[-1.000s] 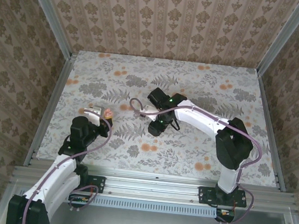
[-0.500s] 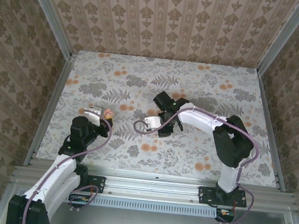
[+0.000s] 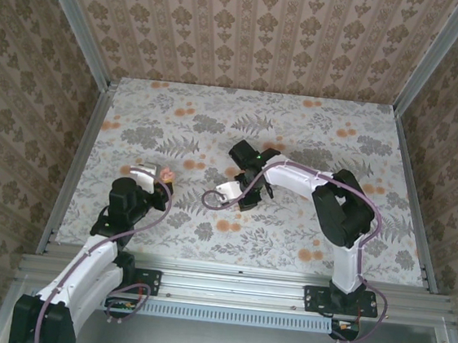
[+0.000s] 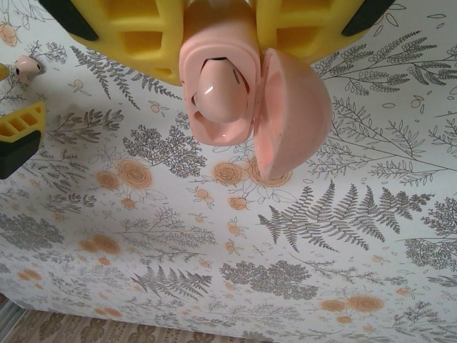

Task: Insert wireless bluetooth earbuds into charging case

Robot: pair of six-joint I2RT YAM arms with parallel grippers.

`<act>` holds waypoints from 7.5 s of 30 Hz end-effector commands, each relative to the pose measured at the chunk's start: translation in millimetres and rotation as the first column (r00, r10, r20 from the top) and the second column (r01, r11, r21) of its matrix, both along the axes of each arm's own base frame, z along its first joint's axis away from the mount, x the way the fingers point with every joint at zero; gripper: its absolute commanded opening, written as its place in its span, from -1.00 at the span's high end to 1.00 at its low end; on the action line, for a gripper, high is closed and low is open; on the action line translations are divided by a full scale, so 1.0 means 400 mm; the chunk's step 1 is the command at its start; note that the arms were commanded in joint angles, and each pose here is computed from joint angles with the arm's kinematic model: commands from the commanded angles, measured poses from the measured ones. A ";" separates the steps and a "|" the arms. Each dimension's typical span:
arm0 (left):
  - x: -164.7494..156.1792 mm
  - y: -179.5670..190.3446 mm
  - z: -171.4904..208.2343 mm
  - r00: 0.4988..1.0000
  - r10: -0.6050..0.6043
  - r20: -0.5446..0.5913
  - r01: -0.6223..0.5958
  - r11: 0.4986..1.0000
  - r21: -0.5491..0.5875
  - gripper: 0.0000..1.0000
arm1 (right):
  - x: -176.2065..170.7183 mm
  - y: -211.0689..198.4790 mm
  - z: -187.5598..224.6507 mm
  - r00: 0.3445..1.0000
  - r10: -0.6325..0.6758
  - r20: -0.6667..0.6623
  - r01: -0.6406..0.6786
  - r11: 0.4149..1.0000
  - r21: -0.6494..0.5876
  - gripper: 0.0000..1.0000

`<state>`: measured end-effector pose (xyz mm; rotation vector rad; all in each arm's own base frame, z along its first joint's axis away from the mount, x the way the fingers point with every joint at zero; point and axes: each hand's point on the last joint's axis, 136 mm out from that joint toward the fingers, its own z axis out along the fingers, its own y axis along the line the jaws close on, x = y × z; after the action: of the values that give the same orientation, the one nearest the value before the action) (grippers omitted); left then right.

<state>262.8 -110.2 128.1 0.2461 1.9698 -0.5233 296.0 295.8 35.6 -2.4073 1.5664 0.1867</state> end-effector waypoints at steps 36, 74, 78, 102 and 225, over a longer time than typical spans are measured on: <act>0.013 -0.008 0.052 0.998 -0.019 0.065 0.020 1.000 -0.010 0.80 | -0.032 0.021 -0.030 0.996 0.024 -0.084 -0.026 0.999 -0.026 0.61; 0.006 -0.336 0.131 0.758 -0.554 0.344 0.526 0.831 0.179 0.82 | 0.005 0.038 0.513 0.848 -0.300 -0.437 0.527 0.379 0.761 0.63; 0.013 -0.349 0.136 0.748 -0.559 0.358 0.531 0.828 0.182 0.82 | 0.018 0.032 0.528 0.818 -0.302 -0.490 0.570 0.314 0.759 0.63; 0.019 -0.394 0.205 0.695 -0.568 0.442 0.551 0.815 0.180 0.82 | 0.049 0.080 0.542 0.742 -0.167 -0.649 0.670 0.181 0.720 0.63; -0.069 -0.416 0.295 0.553 -0.686 0.472 0.677 0.701 0.224 0.81 | -0.037 -0.038 0.505 0.877 -0.347 -0.332 0.466 0.451 0.761 -0.34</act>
<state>246.6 -270.0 230.0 1.0167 1.3519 -0.8138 289.6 280.3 241.8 -1.1601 1.5443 0.7881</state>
